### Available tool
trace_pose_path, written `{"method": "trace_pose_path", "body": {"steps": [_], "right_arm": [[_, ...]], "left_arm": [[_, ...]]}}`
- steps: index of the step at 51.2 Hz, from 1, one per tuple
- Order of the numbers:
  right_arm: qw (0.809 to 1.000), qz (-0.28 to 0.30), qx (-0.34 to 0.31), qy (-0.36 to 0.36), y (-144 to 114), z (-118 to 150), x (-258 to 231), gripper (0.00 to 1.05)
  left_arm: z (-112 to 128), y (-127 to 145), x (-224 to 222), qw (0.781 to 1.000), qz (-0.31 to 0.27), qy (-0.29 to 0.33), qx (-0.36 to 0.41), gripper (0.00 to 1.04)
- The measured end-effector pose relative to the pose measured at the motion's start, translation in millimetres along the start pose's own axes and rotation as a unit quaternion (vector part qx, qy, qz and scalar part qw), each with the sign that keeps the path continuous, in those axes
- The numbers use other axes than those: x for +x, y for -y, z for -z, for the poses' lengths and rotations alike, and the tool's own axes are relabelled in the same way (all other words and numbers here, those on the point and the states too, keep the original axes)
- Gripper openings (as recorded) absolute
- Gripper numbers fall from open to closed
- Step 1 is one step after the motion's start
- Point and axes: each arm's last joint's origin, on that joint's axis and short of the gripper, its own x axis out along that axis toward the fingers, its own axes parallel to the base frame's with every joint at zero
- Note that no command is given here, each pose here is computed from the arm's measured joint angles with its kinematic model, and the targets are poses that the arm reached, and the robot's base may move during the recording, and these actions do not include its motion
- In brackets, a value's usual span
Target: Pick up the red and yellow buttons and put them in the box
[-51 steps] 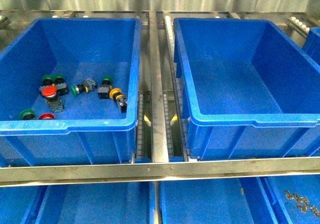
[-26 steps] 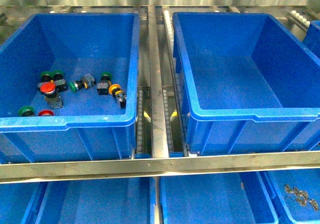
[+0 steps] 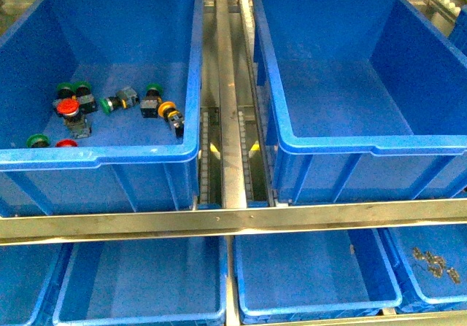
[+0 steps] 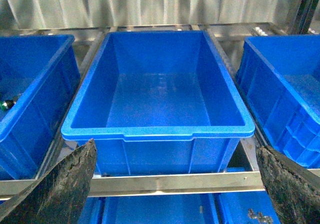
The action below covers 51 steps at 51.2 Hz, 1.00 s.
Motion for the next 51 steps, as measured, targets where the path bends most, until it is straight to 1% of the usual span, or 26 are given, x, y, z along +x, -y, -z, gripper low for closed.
{"method": "trace_pose_path", "body": {"steps": [4,13,21,26,36,44,51], "right_arm": [[1.000,0.000,0.000,0.000,0,0,0,0.97],[1.000,0.000,0.000,0.000,0,0,0,0.97],[1.000,0.000,0.000,0.000,0,0,0,0.97],[1.000,0.000,0.000,0.000,0,0,0,0.97],[1.000,0.000,0.000,0.000,0,0,0,0.97],[1.000,0.000,0.000,0.000,0,0,0,0.97],[1.000,0.000,0.000,0.000,0,0,0,0.97]], "left_arm": [[1,2,22,1.000,-0.003,-0.013,0.003,0.97],[10,13,73,0.999,-0.027,-0.038,0.013,0.97],[23,31,115,0.998,-0.031,-0.053,0.030,0.97],[36,48,142,0.997,-0.026,-0.063,0.042,0.97],[48,70,177,0.995,-0.029,-0.070,0.059,0.97],[53,74,197,0.994,-0.047,-0.075,0.064,0.97],[68,70,218,0.990,-0.060,-0.105,0.068,0.97]]}}
